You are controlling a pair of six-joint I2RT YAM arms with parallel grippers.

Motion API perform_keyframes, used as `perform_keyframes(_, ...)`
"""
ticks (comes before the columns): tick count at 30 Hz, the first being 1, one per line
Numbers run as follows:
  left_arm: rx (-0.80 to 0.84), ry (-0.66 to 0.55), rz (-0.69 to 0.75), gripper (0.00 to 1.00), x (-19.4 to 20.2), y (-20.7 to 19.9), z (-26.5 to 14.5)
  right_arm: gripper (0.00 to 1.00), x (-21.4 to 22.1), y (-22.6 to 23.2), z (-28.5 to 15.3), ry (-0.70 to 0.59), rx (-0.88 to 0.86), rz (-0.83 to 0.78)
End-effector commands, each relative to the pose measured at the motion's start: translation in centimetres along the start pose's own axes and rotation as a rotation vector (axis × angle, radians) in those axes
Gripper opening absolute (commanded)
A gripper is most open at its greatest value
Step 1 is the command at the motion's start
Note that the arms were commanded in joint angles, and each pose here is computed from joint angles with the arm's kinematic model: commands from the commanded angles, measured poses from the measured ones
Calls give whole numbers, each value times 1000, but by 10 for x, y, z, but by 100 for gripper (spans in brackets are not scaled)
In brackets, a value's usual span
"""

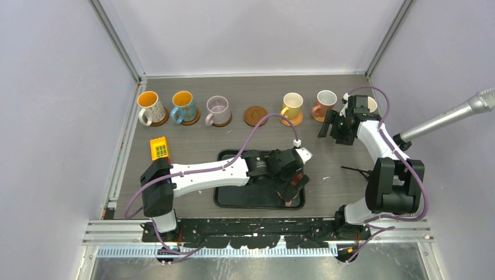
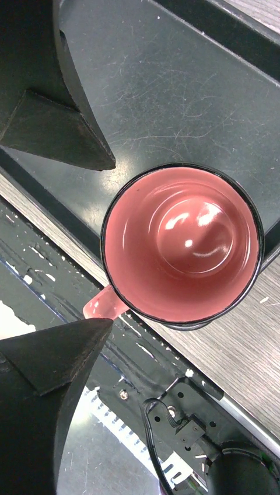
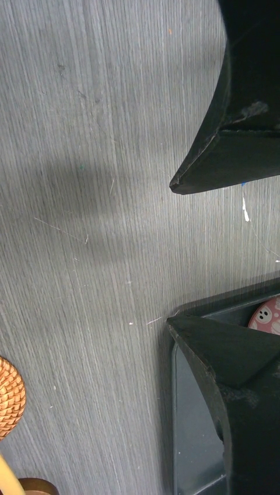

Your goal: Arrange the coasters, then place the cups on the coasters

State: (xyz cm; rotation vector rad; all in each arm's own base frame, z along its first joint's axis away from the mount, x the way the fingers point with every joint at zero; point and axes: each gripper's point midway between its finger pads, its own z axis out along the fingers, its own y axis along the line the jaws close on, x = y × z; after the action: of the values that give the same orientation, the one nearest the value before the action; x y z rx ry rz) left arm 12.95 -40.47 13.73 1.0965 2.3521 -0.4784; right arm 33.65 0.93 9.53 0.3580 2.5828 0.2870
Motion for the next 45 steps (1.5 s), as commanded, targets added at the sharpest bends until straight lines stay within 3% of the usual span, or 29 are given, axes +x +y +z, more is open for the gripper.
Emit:
perform_keyframes(1,2,-40,0,100,-16,-3,-4,80,-15,5,-2,-49,-24,8)
perform_keyframes(11,-108,-26,-63,100,-12,39,7,80,-18,6,2,-47,-31,21)
perform_keyframes(21,-193,-36,38,100,-17,90,4,80,-18,8,-1,-51,-39,27)
perform_keyframes(28,-11,-117,101,94,-18,62,-16,80,-15,10,-2,-47,-48,36)
perform_keyframes(32,-13,-62,107,93,-5,63,-6,80,-13,10,-1,-48,-52,42)
perform_keyframes(38,-16,-74,152,86,-8,65,14,79,-16,12,-1,-51,-57,46)
perform_keyframes(45,-52,-83,141,72,-14,69,30,79,-15,13,-1,-48,-65,50)
